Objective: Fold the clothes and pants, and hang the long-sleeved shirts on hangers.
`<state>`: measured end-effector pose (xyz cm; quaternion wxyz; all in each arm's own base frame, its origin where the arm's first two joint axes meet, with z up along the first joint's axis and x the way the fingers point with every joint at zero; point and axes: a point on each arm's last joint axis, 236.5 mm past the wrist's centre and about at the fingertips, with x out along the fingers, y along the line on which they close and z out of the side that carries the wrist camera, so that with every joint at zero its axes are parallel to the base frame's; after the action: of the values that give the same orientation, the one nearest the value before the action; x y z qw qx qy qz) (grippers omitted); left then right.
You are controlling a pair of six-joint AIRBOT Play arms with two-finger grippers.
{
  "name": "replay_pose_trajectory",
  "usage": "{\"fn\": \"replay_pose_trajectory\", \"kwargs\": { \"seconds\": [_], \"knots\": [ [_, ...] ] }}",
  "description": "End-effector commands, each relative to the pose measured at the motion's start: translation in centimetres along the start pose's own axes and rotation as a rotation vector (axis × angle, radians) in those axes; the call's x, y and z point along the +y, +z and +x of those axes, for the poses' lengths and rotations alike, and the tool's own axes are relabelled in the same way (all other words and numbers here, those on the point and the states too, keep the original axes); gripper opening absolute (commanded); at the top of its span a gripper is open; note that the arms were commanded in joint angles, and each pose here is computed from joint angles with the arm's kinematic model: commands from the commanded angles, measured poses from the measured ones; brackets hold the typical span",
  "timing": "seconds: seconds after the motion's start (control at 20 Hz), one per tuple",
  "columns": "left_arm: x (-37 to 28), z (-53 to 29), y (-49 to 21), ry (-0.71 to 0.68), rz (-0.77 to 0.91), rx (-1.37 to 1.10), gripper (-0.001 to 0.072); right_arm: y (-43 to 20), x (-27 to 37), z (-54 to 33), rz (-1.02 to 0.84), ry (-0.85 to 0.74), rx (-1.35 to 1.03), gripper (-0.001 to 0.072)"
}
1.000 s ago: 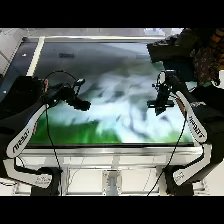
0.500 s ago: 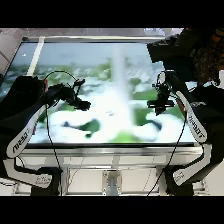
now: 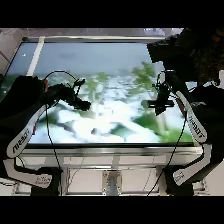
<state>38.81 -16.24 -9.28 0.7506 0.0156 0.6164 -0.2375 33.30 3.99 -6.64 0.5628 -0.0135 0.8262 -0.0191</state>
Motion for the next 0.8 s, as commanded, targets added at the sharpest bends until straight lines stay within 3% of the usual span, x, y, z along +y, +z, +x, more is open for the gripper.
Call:
{"fn": "replay_pose_trajectory", "kwargs": {
  "seconds": [0.0,0.3,0.55,0.75],
  "knots": [
    [0.0,0.0,0.0,0.0,0.0,0.001,0.0246,0.0,0.0,0.0,0.0,0.0,0.0,0.001],
    [0.0,0.0,0.0,0.0,0.0,0.001,0.0245,0.0,0.0,0.0,0.0,0.0,0.0,0.001],
    [0.4,0.1,-0.4,0.014,0.012,0.017,0.0244,3.6,0.5,-0.3,0.0,0.022,-0.154,0.001],
    [0.9,-0.2,-3.7,0.032,0.066,0.158,0.0244,5.3,3.9,-0.9,0.047,0.173,-0.224,0.001]
  ]
}}
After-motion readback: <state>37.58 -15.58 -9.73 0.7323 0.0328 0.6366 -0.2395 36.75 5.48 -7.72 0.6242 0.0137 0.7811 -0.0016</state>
